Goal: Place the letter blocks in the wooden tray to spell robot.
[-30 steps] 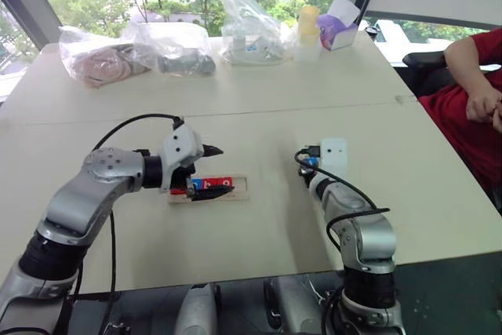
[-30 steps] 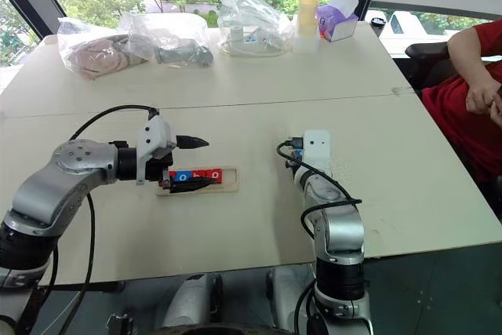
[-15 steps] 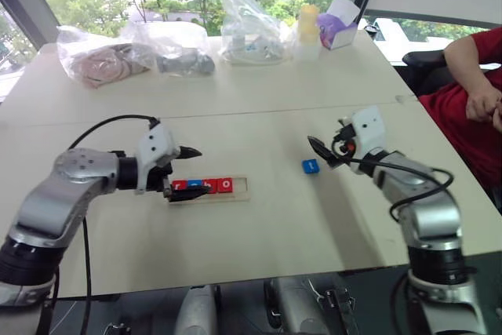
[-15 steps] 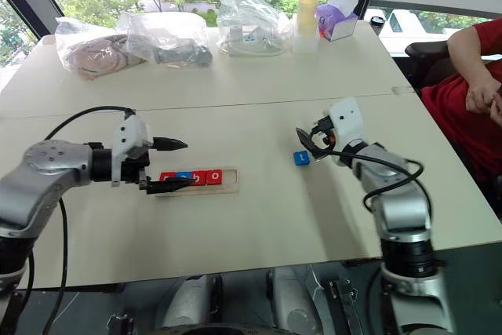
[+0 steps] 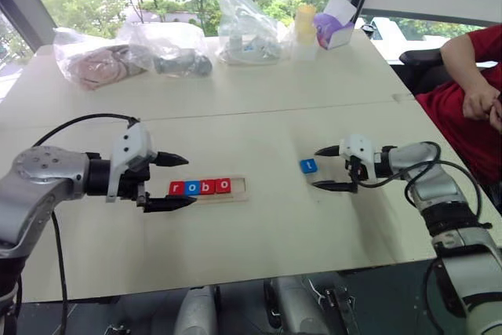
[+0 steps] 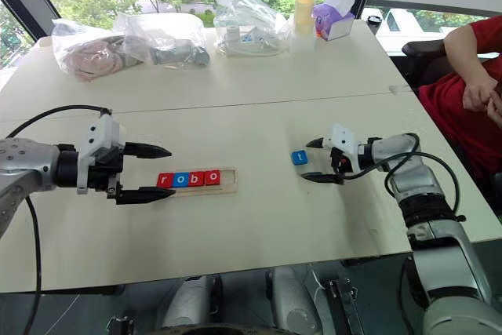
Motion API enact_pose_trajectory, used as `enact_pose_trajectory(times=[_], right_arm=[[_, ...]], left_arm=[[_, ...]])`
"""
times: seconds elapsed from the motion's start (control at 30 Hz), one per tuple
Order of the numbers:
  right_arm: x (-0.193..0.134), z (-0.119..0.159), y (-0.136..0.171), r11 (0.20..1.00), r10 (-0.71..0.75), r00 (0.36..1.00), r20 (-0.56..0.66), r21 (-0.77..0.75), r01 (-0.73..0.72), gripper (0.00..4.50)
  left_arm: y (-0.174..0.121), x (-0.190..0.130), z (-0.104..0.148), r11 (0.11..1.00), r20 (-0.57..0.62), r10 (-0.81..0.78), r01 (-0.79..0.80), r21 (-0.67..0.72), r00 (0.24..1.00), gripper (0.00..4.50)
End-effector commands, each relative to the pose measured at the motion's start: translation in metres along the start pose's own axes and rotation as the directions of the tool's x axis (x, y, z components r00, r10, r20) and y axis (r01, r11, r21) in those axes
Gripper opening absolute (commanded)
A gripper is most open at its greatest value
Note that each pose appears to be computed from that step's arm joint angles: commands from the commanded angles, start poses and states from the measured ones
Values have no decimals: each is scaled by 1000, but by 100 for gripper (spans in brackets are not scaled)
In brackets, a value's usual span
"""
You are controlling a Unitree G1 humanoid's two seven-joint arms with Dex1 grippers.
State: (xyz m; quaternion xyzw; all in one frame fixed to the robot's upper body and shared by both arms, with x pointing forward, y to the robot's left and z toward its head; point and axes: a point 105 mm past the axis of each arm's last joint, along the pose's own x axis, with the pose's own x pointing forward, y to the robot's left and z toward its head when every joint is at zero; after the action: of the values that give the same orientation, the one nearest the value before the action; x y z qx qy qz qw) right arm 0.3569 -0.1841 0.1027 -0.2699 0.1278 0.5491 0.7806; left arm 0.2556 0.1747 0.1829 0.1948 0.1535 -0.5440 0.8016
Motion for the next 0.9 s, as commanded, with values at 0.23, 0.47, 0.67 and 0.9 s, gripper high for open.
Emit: enact_pose_trajectory(times=[0.23, 0.47, 0.67, 0.9], right_arm=[[15, -1, -3, 997, 55, 998, 2, -58, -55, 259], [17, 13, -13, 999, 13, 998, 53, 47, -16, 115], [50, 87, 13, 996, 90, 983, 157, -41, -85, 115], [88, 105, 44, 983, 165, 980, 110, -102, -154, 115]], left_arm=[[0, -13, -3, 998, -32, 55, -55, 8, 998, 450], [4, -19, -10, 997, -51, 80, -80, -14, 996, 450], [14, -41, -37, 990, -128, 111, -121, -73, 985, 450], [15, -40, -34, 990, -112, 118, -126, -68, 987, 450]])
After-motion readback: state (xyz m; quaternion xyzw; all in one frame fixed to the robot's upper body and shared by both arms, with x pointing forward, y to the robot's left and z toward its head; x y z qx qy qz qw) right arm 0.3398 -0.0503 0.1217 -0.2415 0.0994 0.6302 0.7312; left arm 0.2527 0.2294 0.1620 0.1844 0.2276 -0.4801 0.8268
